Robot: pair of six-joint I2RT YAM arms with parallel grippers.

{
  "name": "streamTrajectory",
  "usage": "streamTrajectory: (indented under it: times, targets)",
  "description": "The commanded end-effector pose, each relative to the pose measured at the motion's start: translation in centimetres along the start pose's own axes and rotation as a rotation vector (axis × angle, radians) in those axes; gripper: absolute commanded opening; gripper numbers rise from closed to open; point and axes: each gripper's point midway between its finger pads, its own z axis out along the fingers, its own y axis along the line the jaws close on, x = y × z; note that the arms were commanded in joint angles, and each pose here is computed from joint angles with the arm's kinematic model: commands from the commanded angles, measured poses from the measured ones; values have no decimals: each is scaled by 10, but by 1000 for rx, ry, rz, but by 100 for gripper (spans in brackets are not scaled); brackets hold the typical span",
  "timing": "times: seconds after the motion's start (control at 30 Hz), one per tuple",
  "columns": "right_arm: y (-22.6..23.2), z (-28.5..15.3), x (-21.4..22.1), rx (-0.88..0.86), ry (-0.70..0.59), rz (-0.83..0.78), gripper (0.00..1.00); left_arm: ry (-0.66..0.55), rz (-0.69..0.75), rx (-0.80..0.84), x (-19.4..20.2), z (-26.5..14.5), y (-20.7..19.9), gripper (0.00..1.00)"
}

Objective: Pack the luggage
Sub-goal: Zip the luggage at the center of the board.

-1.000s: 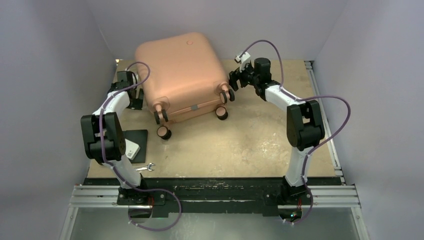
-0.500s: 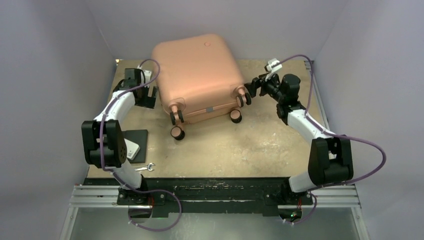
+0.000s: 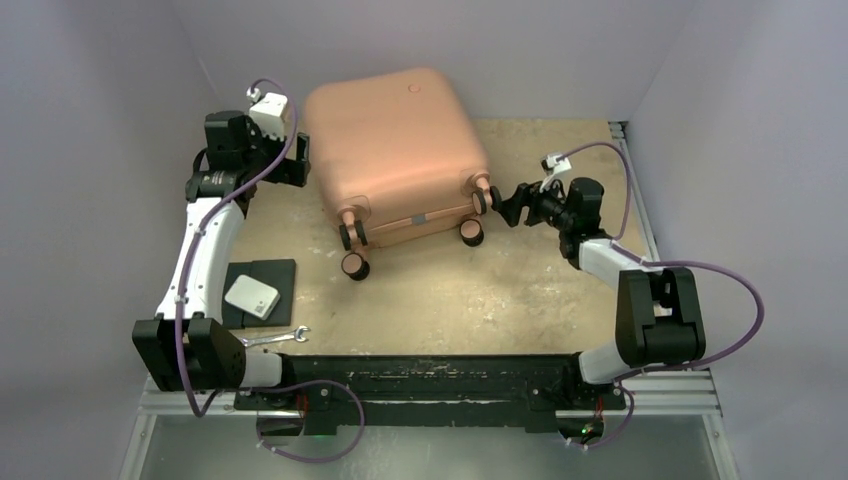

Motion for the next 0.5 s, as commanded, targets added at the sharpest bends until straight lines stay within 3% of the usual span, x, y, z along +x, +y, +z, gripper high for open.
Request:
streamTrajectory:
  times: [0.0,0.23,0.47]
  targets:
    - [25,-5,11,-144,-14,-27,75,-62,9,113,-15,-18,-22,99]
    - [55,-4,14,-262,-94,-115,73,-55,-9,172,-10,-20,-34,99]
    - [68,16,7,-211,-141,-160,74,-70,-31,198,-10,-24,-40,99]
